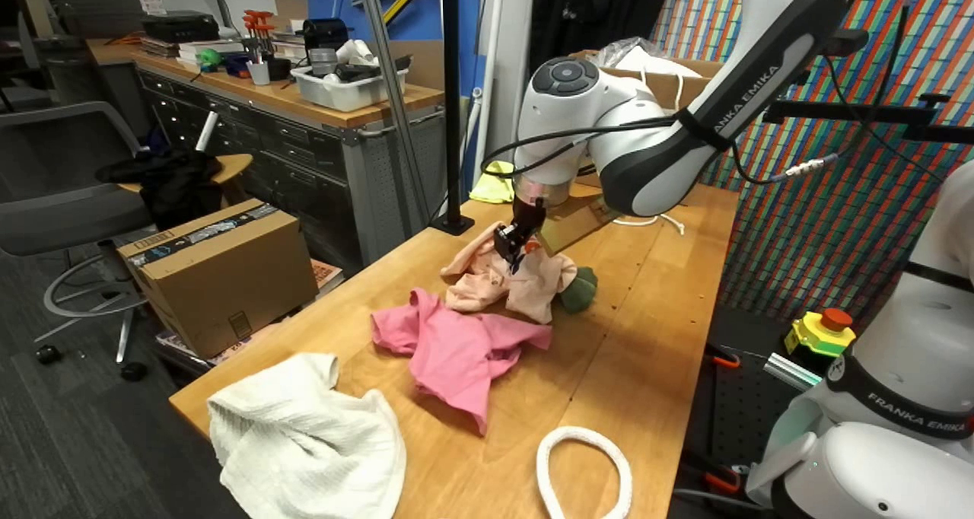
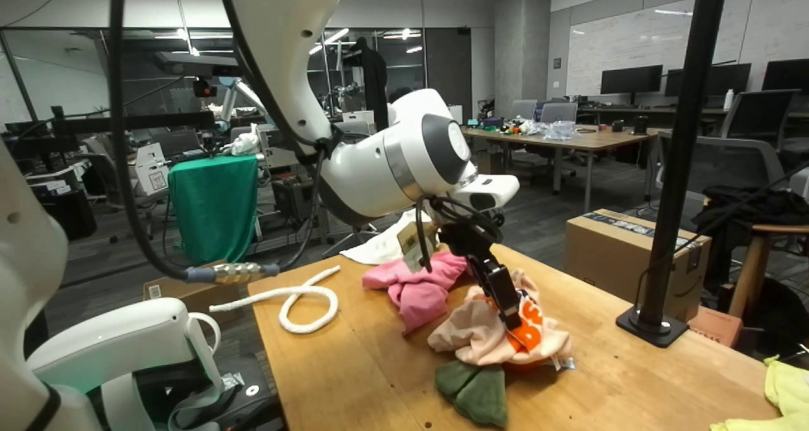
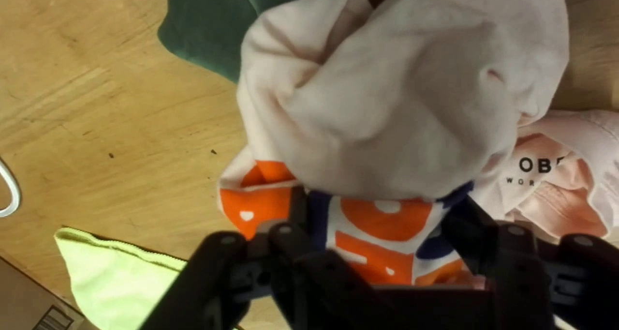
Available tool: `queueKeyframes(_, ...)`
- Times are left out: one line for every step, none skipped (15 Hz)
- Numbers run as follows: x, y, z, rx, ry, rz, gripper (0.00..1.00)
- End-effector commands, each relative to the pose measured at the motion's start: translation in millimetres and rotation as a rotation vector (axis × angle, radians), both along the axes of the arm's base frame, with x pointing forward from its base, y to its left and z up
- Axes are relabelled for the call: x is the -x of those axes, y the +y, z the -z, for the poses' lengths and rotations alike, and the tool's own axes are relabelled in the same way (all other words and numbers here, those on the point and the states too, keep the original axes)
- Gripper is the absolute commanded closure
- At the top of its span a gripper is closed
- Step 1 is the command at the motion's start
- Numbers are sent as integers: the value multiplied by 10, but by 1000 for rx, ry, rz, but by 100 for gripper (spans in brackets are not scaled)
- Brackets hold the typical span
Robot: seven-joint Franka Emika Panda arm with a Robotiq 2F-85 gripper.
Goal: Separate the clothes and ropes
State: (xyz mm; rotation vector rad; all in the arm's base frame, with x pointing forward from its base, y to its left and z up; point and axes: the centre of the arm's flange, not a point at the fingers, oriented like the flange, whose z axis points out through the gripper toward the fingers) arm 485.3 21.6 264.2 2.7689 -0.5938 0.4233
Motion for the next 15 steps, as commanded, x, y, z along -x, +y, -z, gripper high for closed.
queueKeyframes(-108,-61,-82,-35,-11,12,57)
queueKeyframes(-112,-62,-94,-42,-12,18,66)
queueKeyframes(-115,-62,-112,-50,-16,23,73)
queueKeyframes(-121,-65,-132,-58,-19,28,82)
queueKeyframes(-122,-63,-172,-68,-25,30,88)
queueKeyframes(-127,-61,-219,-76,-34,30,94)
queueKeyframes(-130,-55,-272,-85,-46,30,96)
queueKeyframes(-122,-48,-359,-93,-64,27,97)
queueKeyframes(-117,-43,-446,-99,-84,23,95)
queueKeyframes(-104,-37,-558,-110,-112,20,94)
queueKeyframes(-92,-39,-658,-121,-132,17,95)
queueKeyframes(-86,-37,-776,-132,-159,16,94)
queueKeyframes(-71,-47,-901,-143,-189,15,94)
queueKeyframes(-73,-60,-1021,-149,-220,18,94)
queueKeyframes(-66,-81,-1139,-158,-248,21,94)
